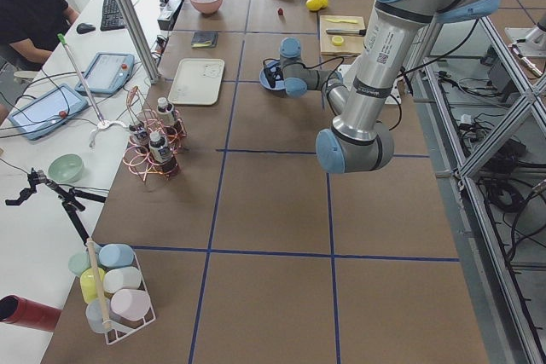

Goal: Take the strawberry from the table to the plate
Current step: 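Slide the light-blue plate with the left gripper to the table center, then release the plate and withdraw the left arm while the right gripper grasps the strawberry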

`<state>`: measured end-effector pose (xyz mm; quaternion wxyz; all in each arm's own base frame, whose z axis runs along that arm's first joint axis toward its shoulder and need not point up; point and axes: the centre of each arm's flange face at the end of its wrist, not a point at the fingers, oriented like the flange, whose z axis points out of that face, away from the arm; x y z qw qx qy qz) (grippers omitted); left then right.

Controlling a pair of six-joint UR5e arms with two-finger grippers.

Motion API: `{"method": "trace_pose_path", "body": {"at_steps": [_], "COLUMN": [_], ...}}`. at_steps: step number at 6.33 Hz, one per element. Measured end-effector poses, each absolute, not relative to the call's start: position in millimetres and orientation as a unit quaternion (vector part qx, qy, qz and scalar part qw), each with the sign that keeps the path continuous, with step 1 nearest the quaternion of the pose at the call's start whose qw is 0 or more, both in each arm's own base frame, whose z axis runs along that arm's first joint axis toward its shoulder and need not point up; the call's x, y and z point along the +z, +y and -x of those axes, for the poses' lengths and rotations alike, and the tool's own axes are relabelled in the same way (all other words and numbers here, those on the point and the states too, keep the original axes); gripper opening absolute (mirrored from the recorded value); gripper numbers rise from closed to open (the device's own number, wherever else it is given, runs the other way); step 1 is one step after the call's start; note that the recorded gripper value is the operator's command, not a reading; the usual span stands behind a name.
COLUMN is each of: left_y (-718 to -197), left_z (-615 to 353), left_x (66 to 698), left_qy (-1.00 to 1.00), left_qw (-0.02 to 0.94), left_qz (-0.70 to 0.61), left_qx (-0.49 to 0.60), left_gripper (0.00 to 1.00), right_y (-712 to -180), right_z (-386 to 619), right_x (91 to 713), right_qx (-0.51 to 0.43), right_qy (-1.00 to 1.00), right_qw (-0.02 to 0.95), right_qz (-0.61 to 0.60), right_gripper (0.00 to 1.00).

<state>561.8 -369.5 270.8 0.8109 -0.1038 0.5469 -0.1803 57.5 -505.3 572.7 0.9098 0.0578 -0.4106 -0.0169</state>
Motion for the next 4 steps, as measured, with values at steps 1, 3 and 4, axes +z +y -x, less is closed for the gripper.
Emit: {"method": "trace_pose_path", "body": {"at_steps": [1, 3, 4], "left_y": [-375.3, -390.9, -398.2], "left_z": [-553.2, -523.1, -511.4], "left_x": [272.0, 280.4, 278.5], "left_qy": [0.549, 0.549, 0.548], "left_qw": [0.810, 0.809, 0.810], "left_qz": [0.099, 0.086, 0.078], "left_qx": [-0.183, -0.192, -0.193], "left_gripper": [0.78, 1.00, 1.00], "right_y": [-505.3, -505.3, -505.3], "right_z": [-57.0, -56.1, -53.4], "right_x": [572.2, 571.0, 570.1], "right_qx": [-0.013, -0.008, -0.010], "right_qy": [-0.412, -0.416, -0.418], "right_qw": [0.909, 0.908, 0.907], "right_qz": [-0.056, -0.054, -0.053], "right_gripper": [1.00, 1.00, 1.00]}}
